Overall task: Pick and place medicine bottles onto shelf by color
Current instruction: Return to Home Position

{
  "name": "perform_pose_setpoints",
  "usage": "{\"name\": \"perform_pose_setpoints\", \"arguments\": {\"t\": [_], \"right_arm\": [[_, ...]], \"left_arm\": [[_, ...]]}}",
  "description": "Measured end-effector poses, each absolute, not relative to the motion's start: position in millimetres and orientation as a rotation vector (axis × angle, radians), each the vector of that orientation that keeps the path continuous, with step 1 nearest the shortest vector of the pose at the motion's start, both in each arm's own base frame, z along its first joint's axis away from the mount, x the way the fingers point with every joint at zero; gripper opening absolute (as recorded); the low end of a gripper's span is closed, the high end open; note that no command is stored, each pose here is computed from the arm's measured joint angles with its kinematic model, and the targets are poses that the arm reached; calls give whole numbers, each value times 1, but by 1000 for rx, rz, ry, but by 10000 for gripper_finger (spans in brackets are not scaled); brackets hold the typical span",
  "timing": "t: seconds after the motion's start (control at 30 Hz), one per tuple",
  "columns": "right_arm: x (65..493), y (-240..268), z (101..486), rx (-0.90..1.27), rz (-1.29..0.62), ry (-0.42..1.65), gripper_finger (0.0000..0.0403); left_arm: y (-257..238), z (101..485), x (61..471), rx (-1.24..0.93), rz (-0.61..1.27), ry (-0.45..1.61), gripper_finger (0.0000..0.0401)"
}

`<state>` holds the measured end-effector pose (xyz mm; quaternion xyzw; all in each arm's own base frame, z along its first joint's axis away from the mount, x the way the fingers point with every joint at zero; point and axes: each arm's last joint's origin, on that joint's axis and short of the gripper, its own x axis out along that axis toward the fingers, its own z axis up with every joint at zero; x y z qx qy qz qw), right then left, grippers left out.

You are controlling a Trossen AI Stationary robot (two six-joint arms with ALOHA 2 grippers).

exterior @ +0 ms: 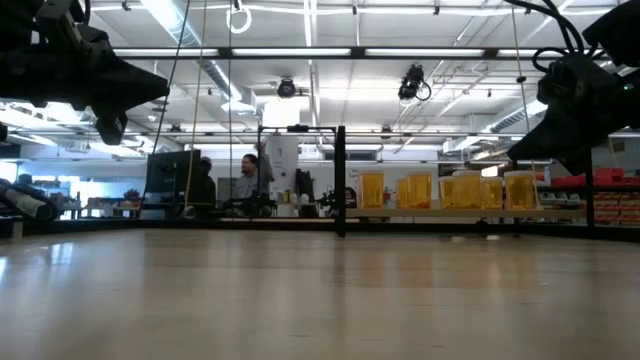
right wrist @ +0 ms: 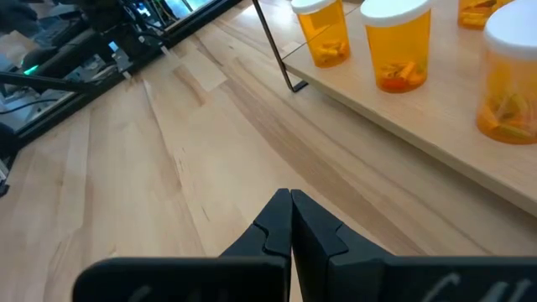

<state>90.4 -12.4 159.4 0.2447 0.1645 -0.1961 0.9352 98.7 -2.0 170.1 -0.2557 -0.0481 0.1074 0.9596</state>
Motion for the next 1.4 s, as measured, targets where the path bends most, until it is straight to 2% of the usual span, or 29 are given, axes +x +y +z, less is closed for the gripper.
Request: {"name": "perform_pose_setpoints", "arguments": {"t": [1.4], "right_arm": [[90, -12, 159, 500, -401, 337, 8]], "left_arm": [[-2, 171, 99, -520, 216, -104, 59]]}}
